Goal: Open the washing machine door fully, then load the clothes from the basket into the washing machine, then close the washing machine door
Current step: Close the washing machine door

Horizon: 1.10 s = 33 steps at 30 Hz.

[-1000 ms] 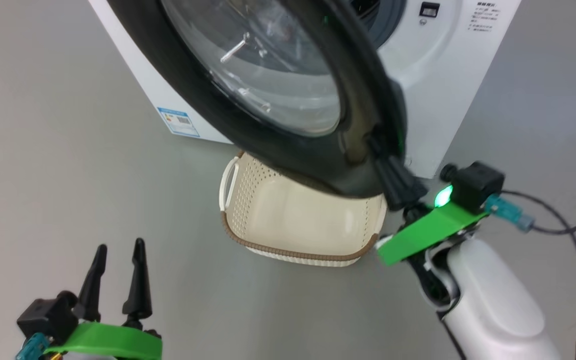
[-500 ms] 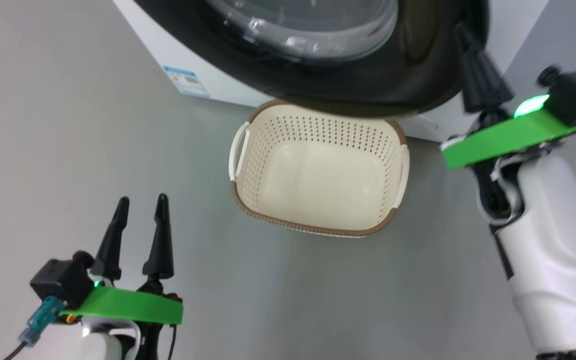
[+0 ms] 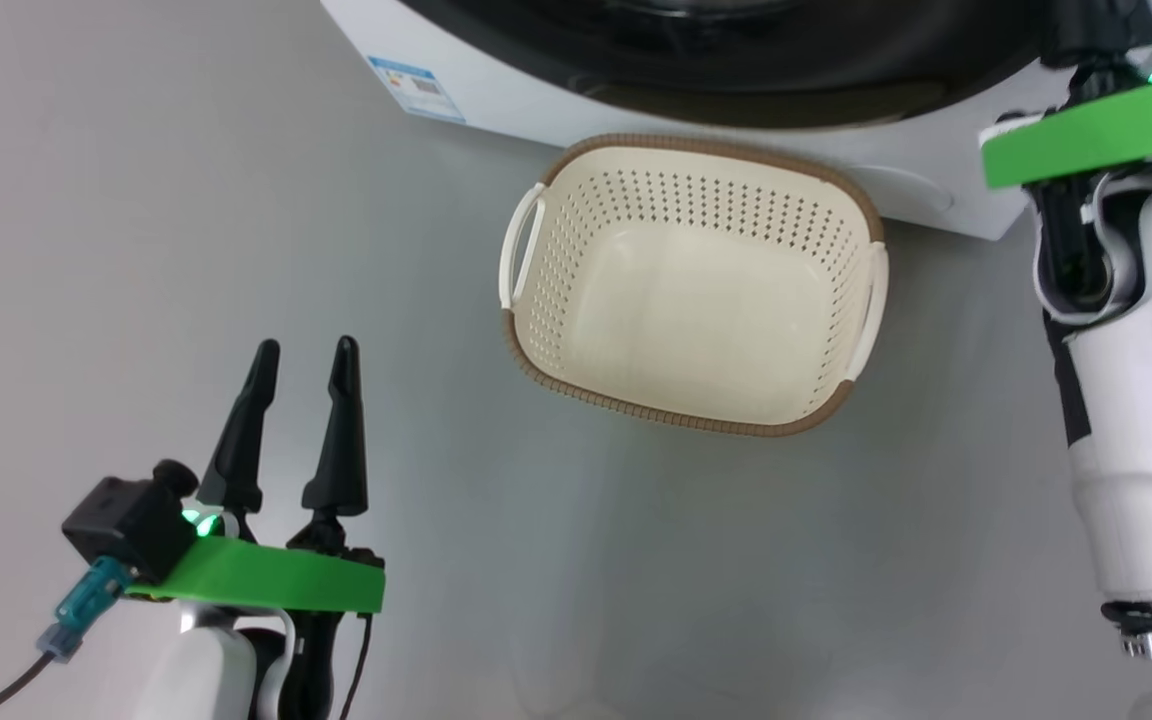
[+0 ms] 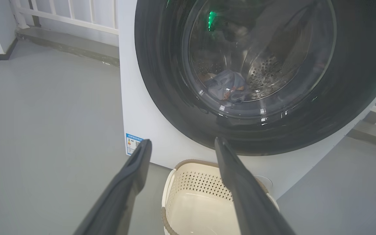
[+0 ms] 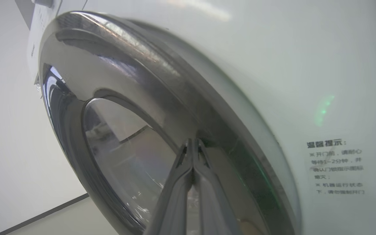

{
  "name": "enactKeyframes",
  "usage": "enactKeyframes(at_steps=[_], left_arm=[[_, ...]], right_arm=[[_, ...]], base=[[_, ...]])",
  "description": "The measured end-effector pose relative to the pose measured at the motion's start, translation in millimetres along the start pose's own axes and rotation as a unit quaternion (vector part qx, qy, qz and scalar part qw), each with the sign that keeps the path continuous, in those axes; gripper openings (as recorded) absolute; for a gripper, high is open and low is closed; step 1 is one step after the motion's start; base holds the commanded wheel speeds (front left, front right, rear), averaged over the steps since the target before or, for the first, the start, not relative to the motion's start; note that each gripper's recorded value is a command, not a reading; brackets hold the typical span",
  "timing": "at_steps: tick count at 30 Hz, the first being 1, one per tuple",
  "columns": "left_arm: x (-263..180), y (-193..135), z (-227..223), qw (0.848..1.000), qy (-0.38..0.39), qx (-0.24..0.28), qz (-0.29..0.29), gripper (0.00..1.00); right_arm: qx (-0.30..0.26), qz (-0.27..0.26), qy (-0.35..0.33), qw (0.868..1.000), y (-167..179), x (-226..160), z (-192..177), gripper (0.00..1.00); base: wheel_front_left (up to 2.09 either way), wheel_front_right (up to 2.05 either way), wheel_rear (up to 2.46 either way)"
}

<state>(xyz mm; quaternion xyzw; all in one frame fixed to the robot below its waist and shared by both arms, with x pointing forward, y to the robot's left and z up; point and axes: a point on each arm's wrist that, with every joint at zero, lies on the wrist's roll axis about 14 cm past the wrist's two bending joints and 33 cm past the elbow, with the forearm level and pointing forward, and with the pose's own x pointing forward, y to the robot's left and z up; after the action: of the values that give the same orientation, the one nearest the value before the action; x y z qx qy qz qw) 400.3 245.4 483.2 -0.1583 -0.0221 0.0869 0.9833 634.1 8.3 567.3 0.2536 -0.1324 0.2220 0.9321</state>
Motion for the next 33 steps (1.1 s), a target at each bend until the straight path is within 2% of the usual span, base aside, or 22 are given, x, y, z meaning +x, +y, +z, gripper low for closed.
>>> enactKeyframes(at_steps=[14, 22, 23, 26, 27, 28, 29, 33], left_arm=[[8.1, 3.0, -5.8, 1.000, 0.007, 0.008, 0.003, 1.00], [7.5, 1.4, -8.7, 1.000, 0.012, 0.008, 0.001, 1.00], [7.5, 1.4, -8.7, 1.000, 0.012, 0.008, 0.001, 1.00], [5.9, 1.2, -9.4, 1.000, 0.014, 0.010, 0.000, 1.00], [5.4, 1.6, -9.1, 1.000, 0.014, 0.012, 0.001, 1.00], [4.9, 2.2, -8.4, 1.000, 0.013, 0.012, 0.001, 1.00], [4.0, 2.9, -7.5, 1.000, 0.012, 0.012, 0.003, 1.00], [-2.9, 6.9, -8.1, 1.000, 0.014, 0.008, 0.010, 1.00]], right_arm=[[0.020, -0.008, -0.012, 1.000, -4.1, 15.4, -13.2, 0.00], [-0.003, 0.010, -0.002, 1.000, 3.6, 7.4, -7.1, 0.00], [-0.003, 0.010, -0.002, 1.000, 3.6, 7.4, -7.1, 0.04], [-0.014, 0.014, 0.018, 1.000, 5.8, -6.3, -12.9, 0.45], [-0.016, 0.015, 0.025, 0.999, 6.7, -11.6, -15.3, 0.66], [-0.018, 0.016, 0.032, 0.999, 7.7, -16.8, -17.3, 0.93], [-0.019, 0.015, 0.038, 0.999, 8.5, -22.0, -18.7, 1.00], [-0.026, 0.013, 0.059, 0.998, 11.3, -42.5, -21.8, 1.00]], base=[[0.00, 0.00, 0.00], [0.00, 0.00, 0.00], [0.00, 0.00, 0.00], [0.00, 0.00, 0.00], [0.00, 0.00, 0.00], [0.00, 0.00, 0.00], [0.00, 0.00, 0.00], [0.00, 0.00, 0.00]])
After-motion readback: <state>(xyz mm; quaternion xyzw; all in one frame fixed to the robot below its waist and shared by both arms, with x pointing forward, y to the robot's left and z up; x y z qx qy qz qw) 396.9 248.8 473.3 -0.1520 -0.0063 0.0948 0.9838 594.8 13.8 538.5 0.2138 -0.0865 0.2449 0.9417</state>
